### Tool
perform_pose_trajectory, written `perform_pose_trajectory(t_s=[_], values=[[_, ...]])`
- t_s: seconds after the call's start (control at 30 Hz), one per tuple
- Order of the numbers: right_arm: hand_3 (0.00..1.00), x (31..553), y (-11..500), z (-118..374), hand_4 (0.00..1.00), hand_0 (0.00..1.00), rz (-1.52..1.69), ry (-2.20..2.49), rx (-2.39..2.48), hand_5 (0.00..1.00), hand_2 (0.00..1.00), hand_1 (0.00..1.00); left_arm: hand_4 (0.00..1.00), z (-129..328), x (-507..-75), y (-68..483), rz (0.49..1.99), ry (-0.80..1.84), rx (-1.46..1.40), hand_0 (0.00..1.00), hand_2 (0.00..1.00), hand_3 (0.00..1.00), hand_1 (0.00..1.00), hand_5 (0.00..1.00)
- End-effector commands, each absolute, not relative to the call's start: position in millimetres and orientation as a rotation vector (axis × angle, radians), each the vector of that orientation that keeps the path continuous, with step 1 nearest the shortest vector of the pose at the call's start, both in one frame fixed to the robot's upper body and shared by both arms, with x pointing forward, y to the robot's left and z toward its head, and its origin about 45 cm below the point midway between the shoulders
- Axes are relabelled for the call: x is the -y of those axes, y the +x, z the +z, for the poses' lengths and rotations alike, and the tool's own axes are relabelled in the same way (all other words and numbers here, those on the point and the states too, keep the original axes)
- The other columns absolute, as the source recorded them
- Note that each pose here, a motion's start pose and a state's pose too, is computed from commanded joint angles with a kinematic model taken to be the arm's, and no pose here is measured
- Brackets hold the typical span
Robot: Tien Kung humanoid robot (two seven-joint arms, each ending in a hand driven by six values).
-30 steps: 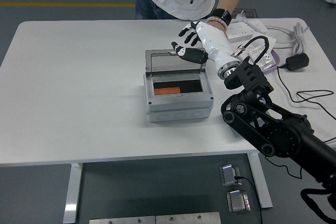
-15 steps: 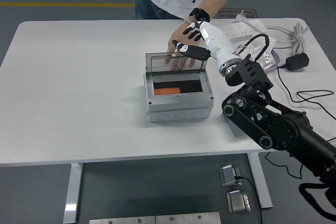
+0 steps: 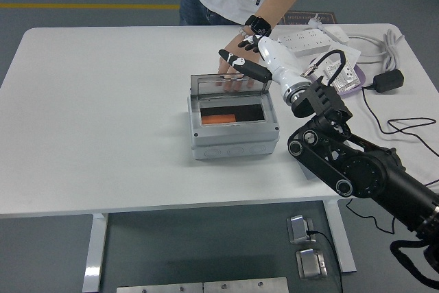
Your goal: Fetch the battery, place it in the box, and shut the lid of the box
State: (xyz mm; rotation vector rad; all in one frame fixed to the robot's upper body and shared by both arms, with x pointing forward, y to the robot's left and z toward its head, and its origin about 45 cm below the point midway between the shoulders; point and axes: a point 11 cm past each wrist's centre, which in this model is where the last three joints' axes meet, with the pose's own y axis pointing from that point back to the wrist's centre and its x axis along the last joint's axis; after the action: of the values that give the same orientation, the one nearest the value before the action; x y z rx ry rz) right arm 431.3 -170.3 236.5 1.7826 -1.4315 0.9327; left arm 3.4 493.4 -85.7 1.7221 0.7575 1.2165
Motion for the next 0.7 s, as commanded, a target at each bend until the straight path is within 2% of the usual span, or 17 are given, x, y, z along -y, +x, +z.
perform_pose_trajectory(t_s=[0.37, 0.7], values=[[0.742, 176, 406, 218, 0.966, 0.942, 0.869, 1.835, 1.296, 0.998, 0.739, 0.751, 0.002, -84, -497, 0, 1.227, 1.727, -0.759, 0.395, 0.512, 0.481, 0.563, 0.002], [0.738, 192, 390, 225, 0.954, 0.908, 0.821, 1.854, 1.248, 0.998, 0.734, 0.735, 0.002, -84, -498, -5, 1.232, 1.731, -0.767, 0.395, 0.511, 0.481, 0.562, 0.002]])
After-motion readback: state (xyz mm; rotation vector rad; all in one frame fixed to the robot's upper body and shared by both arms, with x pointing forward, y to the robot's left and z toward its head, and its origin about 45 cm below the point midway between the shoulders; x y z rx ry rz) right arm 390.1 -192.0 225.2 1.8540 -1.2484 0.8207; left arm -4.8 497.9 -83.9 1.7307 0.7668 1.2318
